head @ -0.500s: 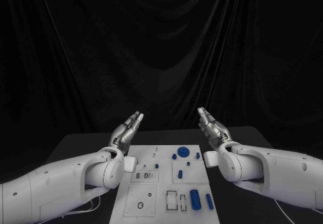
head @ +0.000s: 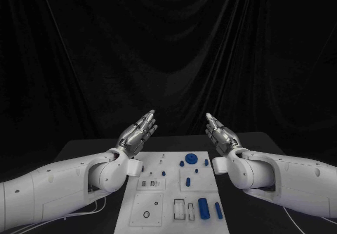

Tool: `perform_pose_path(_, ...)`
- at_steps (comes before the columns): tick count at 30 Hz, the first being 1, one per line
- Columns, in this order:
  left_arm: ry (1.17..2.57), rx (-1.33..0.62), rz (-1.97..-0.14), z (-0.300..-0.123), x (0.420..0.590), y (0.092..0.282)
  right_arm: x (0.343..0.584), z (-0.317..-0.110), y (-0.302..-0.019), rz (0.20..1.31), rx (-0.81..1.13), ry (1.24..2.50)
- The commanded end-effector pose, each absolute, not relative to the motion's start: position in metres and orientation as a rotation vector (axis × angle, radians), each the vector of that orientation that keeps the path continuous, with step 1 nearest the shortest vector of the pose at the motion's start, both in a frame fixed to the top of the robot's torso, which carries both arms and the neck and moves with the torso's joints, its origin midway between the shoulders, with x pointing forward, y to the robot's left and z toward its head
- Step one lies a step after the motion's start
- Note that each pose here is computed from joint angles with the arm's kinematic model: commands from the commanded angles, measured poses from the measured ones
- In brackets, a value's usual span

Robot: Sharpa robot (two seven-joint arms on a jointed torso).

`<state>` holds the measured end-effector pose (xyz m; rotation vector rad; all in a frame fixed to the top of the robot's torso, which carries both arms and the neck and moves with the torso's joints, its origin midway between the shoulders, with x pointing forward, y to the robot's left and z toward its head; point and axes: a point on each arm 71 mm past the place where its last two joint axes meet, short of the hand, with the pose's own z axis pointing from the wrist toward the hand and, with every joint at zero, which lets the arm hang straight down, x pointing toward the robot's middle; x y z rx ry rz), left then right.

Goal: Assemble the parts on the task board

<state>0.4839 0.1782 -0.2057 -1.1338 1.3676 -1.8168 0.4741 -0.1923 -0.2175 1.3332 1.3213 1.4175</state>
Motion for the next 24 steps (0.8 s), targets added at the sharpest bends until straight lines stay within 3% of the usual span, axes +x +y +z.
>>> perform_pose_path(1, 1.341, -1.146, -1.994, -0.202, 0.484, 0.197, 0.478, -0.216, -0.192, 1.533, 1.281, 1.391)
perform_pose_path(8, 1.358, -1.081, -1.981, -0.2, 0.48, 0.214, 0.48, -0.201, -0.189, 1.557, 1.061, 1.443)
perform_pose_path(15, 1.355, -1.066, -1.972, -0.197, 0.473, 0.226, 0.487, -0.168, -0.186, 1.472, 0.631, 1.557)
perform_pose_path(19, 1.382, -1.062, -1.973, -0.193, 0.461, 0.229, 0.494, -0.144, -0.184, 1.275, 0.343, 1.699)
perform_pose_path(24, 1.419, -1.027, -1.987, -0.183, 0.453, 0.228, 0.499, -0.125, -0.183, 0.997, 0.051, 1.784)
